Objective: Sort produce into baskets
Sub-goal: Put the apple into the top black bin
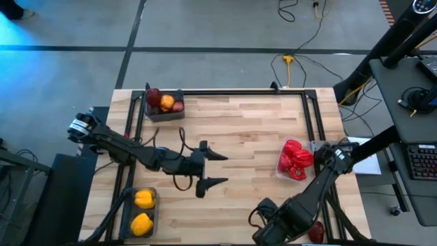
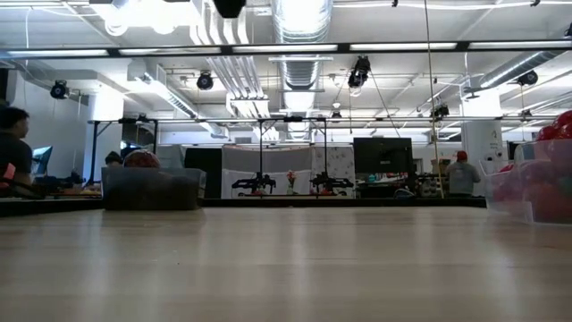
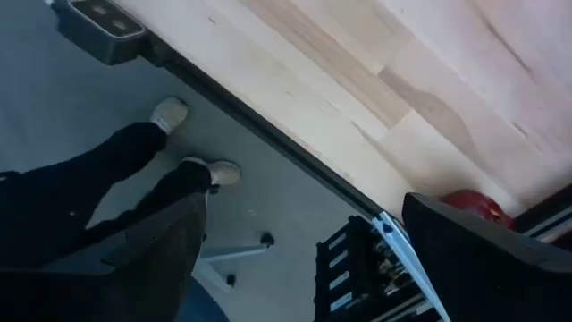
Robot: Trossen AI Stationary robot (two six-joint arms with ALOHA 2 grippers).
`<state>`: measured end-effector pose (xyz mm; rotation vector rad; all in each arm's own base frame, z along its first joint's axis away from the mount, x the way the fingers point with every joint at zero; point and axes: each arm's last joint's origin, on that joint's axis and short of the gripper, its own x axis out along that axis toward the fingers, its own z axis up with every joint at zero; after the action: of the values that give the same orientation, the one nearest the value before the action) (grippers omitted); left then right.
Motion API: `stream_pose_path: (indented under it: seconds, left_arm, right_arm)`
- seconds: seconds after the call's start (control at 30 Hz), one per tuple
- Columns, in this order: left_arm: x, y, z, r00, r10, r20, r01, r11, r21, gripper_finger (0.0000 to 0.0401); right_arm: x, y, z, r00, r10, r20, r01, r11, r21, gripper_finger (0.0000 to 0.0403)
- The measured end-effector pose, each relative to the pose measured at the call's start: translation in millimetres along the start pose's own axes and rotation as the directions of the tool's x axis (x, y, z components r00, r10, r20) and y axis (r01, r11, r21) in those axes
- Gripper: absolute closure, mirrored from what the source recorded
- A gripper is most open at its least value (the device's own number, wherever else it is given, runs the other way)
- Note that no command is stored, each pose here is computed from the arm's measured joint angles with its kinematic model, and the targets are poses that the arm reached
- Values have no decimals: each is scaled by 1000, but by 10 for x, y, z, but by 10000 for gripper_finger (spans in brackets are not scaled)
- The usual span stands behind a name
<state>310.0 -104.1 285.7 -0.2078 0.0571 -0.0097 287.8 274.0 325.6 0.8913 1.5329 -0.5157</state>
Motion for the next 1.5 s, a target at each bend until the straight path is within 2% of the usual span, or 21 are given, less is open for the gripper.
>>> stream_pose_path:
  seconds: [0.17,0.33,0.4,0.47,0.57,0.63,0.77,0.83,0.97,1.03,1.17,1.3,1.4,1.5]
  left_arm:
    - [120,-20,-92,999,-4,52,6,999,-46,52]
    - [160,-88,-228,1000,-21,12,21,997,-74,52]
    - [168,-115,-278,999,-35,-11,34,997,-68,52]
    - [176,-131,-313,999,-48,-26,46,997,-65,52]
    - [180,-152,-334,998,-53,-27,51,997,-65,52]
    - [185,-152,-348,998,-52,-33,50,997,-64,52]
    - [184,-163,-332,997,-79,-22,77,994,-76,52]
    - [181,-166,-324,996,-89,-19,87,993,-80,52]
    - [178,-175,-326,993,-116,-27,113,989,-98,52]
    - [178,-178,-326,992,-126,-29,122,986,-116,52]
    - [176,-192,-334,984,-174,-46,167,979,-121,52]
    - [181,-200,-358,981,-183,-59,176,978,-107,52]
    - [191,-197,-386,981,-179,-74,171,980,-103,52]
    - [201,-195,-413,981,-176,-85,166,979,-115,52]
  right_arm:
    - [207,43,-84,998,-58,-30,57,998,-25,35]
    - [457,87,-85,971,-149,-188,132,986,-102,35]
    - [489,80,-86,965,-173,-198,144,978,-152,35]
    - [500,22,-119,952,-233,-197,201,965,-170,35]
    - [570,-72,-185,940,-277,-200,250,957,-148,35]
    - [664,-186,-236,917,-342,-206,327,939,-104,35]
    - [959,-429,-333,824,-461,-328,473,880,-50,35]
    - [1104,-527,-381,789,-482,-380,514,857,-20,35]
    - [1224,-688,-421,774,-456,-439,508,861,2,35]
    - [1263,-761,-396,788,-431,-440,494,869,34,35]
    - [1286,-863,-333,841,-315,-439,408,903,134,35]
    - [1506,-1058,-377,833,-294,-469,423,885,196,35]
    - [1625,-1051,-388,861,-174,-478,318,917,239,35]
    - [1762,-1085,-348,874,-146,-463,304,908,288,35]
